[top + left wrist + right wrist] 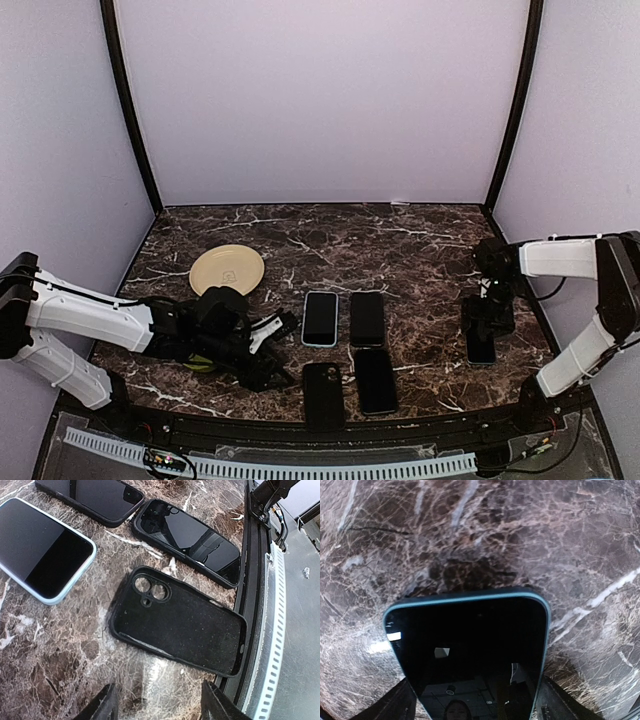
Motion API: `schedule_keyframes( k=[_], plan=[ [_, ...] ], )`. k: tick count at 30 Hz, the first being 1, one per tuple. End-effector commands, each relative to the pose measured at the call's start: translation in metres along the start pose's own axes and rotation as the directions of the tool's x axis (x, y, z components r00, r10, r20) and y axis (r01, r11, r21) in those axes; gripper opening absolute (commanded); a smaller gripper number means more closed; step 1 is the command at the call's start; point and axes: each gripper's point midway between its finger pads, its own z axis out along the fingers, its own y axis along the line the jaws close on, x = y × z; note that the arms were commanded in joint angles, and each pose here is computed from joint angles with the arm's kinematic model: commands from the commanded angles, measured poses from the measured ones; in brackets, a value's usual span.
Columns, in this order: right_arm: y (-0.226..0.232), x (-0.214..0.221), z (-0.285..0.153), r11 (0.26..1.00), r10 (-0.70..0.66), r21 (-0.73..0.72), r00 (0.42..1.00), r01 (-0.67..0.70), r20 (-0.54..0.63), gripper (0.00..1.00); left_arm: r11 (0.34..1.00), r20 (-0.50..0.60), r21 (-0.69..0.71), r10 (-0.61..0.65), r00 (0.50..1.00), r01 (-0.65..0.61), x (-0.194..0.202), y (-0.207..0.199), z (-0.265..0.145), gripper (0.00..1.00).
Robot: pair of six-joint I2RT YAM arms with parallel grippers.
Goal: Put the phone into the phone case
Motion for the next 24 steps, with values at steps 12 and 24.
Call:
schedule_keyframes(
  k=[12,24],
  plan=[
    [0.031,0.010,0.010,0.990,-0.138,0.021,0.990,0.138,-0.001,0.50,0.994,-0.117,0.025,0.109,0.987,-0.107,0.027,-0.016,0.013,0.56],
    [0.077,0.004,-0.040,0.974,-0.189,-0.079,0.958,0.210,0.213,0.39,0.927,-0.187,0.261,0.323,0.928,-0.270,0.061,-0.081,0.025,0.35]
  ],
)
